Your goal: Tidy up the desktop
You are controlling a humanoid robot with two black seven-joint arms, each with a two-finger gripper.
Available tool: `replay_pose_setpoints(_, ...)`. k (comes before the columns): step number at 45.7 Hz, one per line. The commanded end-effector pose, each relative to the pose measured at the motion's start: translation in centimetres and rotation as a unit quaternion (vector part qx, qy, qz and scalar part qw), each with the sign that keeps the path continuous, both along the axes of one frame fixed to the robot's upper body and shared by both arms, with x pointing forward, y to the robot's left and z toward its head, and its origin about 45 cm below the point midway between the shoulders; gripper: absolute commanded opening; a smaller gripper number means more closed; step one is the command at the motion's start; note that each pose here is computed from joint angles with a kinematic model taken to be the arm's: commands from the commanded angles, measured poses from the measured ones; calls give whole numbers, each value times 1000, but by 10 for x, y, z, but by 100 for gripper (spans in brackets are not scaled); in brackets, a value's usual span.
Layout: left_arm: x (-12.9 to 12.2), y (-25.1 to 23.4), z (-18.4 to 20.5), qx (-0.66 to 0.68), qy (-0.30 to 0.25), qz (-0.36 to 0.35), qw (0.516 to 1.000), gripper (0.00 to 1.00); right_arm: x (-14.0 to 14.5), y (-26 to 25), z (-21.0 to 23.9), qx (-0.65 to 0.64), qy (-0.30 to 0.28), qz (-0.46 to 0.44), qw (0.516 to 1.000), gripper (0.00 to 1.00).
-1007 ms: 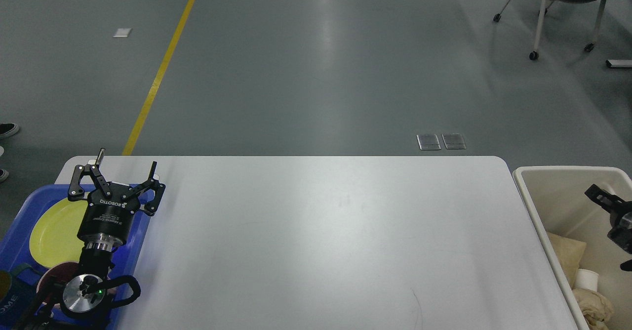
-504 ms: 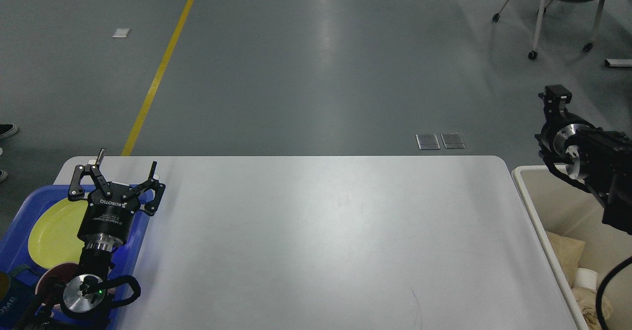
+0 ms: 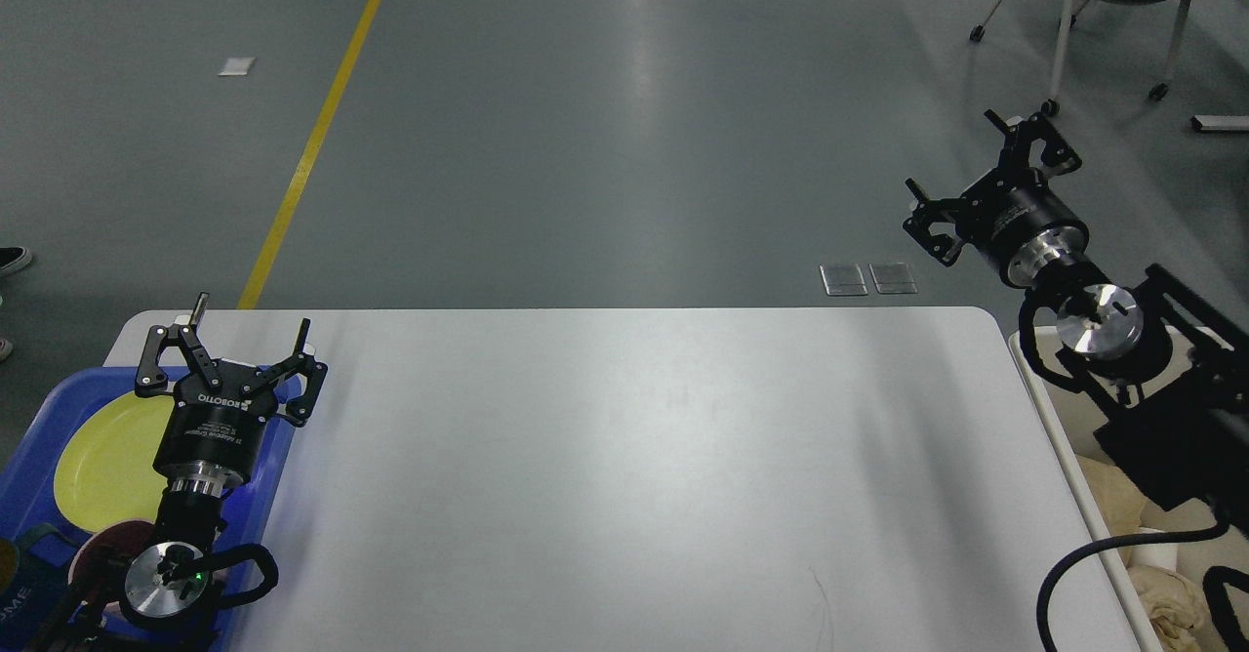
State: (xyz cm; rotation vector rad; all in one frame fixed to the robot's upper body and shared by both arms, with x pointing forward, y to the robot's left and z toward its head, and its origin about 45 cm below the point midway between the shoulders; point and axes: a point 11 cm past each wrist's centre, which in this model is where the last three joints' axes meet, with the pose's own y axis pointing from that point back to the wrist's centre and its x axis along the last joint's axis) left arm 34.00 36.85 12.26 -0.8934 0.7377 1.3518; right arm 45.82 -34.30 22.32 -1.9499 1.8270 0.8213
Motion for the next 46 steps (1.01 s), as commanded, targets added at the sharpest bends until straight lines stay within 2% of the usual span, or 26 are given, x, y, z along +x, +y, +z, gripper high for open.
replay_pose_setpoints(1, 0, 0, 0, -1, 0, 0, 1000, 96, -19, 5, -24, -32, -41, -14, 999, 100)
replay_pose_setpoints(6, 0, 0, 0, -1, 0, 0, 1000, 96, -45, 17, -45, -9, -77, -2, 997, 100)
replay_pose_setpoints(10, 0, 0, 0, 0, 0, 0, 1000, 96, -56, 15, -57, -15, -77, -11, 997, 100)
replay_pose_setpoints(22, 0, 0, 0, 0, 0, 0, 1000, 96, -70, 27, -87, -55, -34, -25, 998, 100)
replay_pose_setpoints(46, 0, 0, 0, 0, 0, 0, 1000, 96, -80, -2, -86, -48, -52, -48, 996, 100)
